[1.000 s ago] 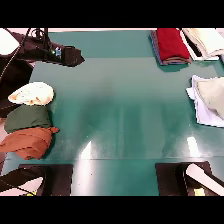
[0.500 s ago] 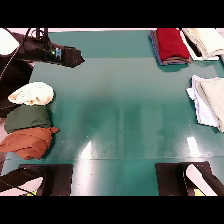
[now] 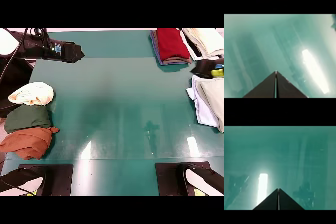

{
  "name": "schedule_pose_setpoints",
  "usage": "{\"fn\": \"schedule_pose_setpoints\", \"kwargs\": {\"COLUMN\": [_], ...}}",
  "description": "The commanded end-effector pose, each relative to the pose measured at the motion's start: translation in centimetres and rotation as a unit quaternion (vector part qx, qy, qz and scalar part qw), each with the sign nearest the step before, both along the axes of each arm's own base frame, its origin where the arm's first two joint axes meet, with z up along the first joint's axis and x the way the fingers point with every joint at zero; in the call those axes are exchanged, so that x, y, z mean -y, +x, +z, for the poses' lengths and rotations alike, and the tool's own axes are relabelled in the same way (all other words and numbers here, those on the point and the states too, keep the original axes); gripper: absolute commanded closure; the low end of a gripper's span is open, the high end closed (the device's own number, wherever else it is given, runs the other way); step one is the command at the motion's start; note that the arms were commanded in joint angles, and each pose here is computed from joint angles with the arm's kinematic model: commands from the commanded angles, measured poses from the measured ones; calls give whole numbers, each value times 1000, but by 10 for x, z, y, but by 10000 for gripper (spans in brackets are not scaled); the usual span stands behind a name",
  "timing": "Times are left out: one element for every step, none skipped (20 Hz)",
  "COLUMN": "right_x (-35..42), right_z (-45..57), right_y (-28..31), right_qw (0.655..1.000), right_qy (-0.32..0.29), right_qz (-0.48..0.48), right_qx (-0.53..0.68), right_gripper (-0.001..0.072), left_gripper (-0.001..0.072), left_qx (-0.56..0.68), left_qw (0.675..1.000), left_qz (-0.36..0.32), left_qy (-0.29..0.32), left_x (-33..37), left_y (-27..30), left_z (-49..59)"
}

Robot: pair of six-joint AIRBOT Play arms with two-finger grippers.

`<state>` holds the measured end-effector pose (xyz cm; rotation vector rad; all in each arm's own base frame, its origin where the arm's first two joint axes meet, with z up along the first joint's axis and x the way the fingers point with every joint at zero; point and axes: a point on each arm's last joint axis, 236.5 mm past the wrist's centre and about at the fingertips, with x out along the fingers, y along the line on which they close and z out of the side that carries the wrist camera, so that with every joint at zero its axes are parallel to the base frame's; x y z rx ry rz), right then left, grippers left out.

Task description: Fold the shirts.

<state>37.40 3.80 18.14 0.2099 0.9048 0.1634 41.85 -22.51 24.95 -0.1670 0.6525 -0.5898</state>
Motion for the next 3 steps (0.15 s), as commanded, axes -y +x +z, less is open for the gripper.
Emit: {"fn": "schedule_pose_setpoints", "kwargs": {"right_x": [-44,-49,-51], "right_z": [-13,-13,-13], "right_y": [-1,-2,-3], "right_qw": [998,998,997], "right_qy": [-3,-3,-2], "right_qz": [61,68,71], "right_qx": [-16,-17,-17], "right_gripper": [691,691,691], "left_gripper": [682,682,682], "left_qx": [18,22,27], "left_qw": [1000,1000,999], "left_qz": [8,10,12], "left_qy": [-10,-12,-14], "left_x": [0,0,0], "left_y": [7,8,10], "left_z": [8,10,12]}}
